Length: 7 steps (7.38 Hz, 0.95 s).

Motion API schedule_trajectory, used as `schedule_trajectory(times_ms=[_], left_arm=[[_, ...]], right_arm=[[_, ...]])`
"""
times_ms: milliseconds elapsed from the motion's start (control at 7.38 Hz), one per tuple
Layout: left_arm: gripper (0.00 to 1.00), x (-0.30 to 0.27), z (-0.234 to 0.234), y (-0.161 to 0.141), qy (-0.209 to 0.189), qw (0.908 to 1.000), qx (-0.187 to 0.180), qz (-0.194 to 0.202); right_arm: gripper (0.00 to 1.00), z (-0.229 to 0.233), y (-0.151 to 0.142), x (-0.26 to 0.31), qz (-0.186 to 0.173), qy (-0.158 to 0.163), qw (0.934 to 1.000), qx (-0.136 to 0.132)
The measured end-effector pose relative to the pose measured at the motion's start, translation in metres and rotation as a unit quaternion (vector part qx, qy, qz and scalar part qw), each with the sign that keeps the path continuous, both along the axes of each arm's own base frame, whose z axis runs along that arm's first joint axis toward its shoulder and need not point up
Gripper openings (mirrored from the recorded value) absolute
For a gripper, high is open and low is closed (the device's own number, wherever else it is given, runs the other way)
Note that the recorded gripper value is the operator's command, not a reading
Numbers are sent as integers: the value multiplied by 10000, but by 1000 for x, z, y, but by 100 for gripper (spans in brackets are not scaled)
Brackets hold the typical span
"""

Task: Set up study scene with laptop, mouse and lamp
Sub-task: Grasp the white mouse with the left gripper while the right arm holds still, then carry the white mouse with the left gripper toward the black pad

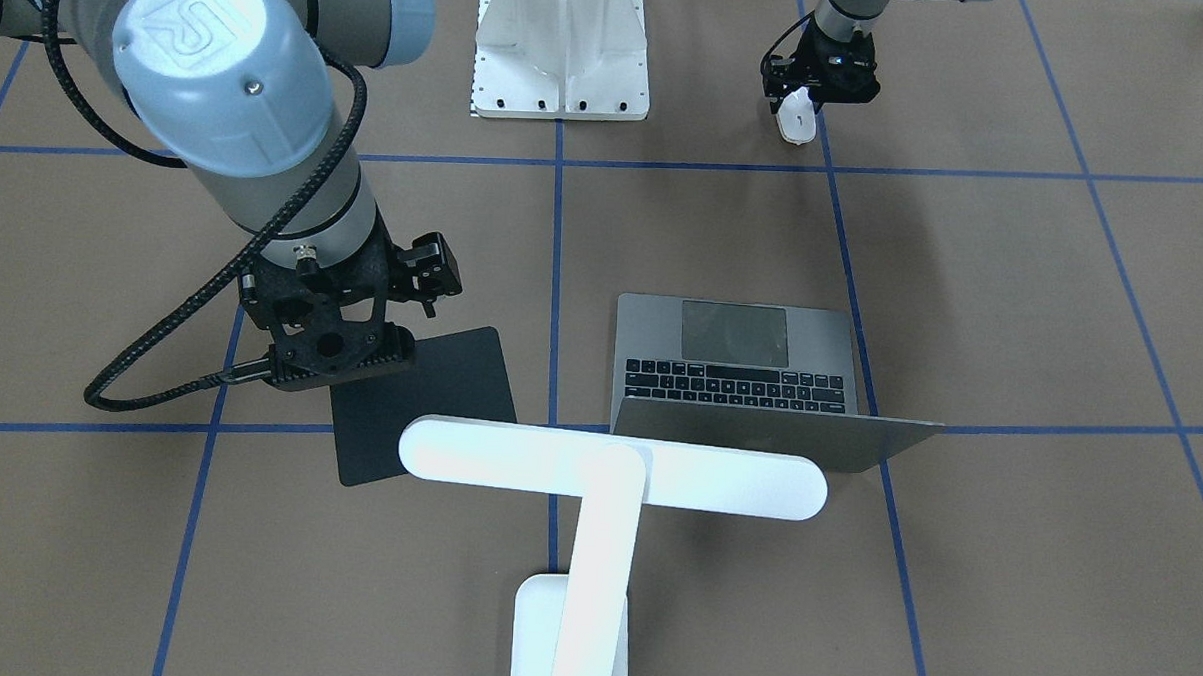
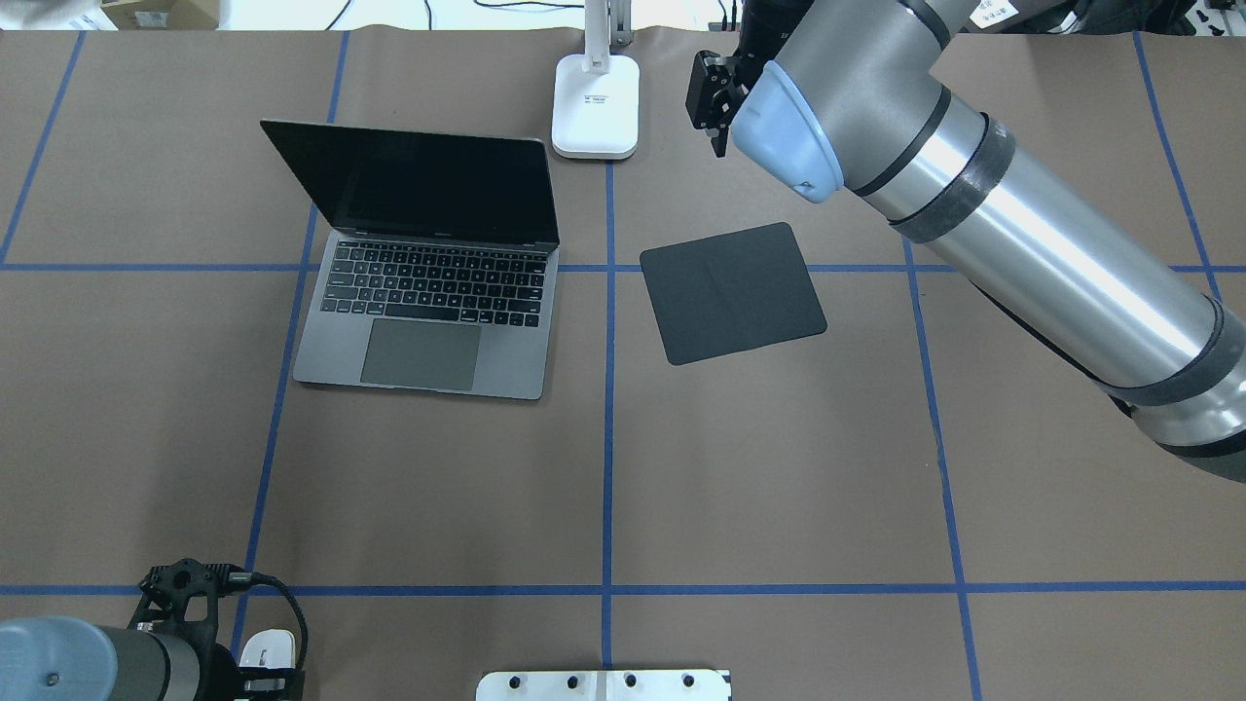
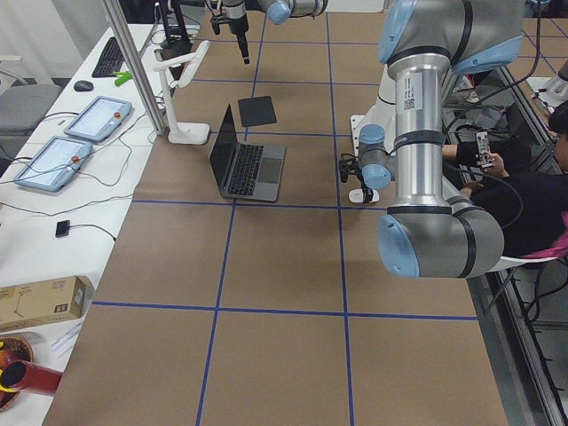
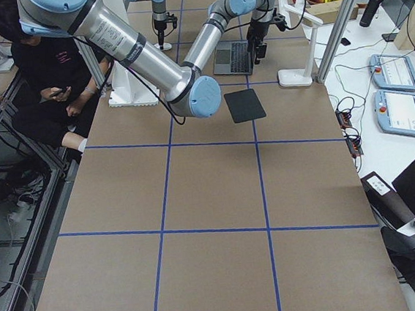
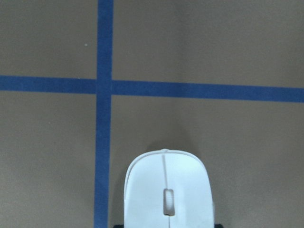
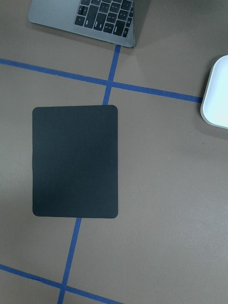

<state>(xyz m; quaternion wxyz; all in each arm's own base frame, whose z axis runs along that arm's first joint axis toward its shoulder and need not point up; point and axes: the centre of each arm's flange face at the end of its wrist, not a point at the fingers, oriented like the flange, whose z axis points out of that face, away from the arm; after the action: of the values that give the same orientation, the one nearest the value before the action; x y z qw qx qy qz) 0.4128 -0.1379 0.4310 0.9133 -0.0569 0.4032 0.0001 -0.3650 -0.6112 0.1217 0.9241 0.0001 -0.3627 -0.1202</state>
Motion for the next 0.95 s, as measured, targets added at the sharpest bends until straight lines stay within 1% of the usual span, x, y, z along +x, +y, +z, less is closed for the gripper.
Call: schedule_trajectory(times_ms=[271, 542, 678, 949], left_arm=[[59, -3, -7, -2, 51, 10000, 6, -15], [58, -15, -22, -18, 167, 9998, -20, -135], [58, -23, -28, -35, 242, 9995, -17, -207], [57, -25, -56, -83, 378, 9980, 382, -321]], right_arm=[[100, 1, 0, 0, 0, 2, 10000, -2], [100, 0, 0, 1, -1, -7, 10000, 4], [100, 1, 1, 1, 0, -11, 10000, 9], [100, 10, 8, 9, 39, 19, 9999, 103]])
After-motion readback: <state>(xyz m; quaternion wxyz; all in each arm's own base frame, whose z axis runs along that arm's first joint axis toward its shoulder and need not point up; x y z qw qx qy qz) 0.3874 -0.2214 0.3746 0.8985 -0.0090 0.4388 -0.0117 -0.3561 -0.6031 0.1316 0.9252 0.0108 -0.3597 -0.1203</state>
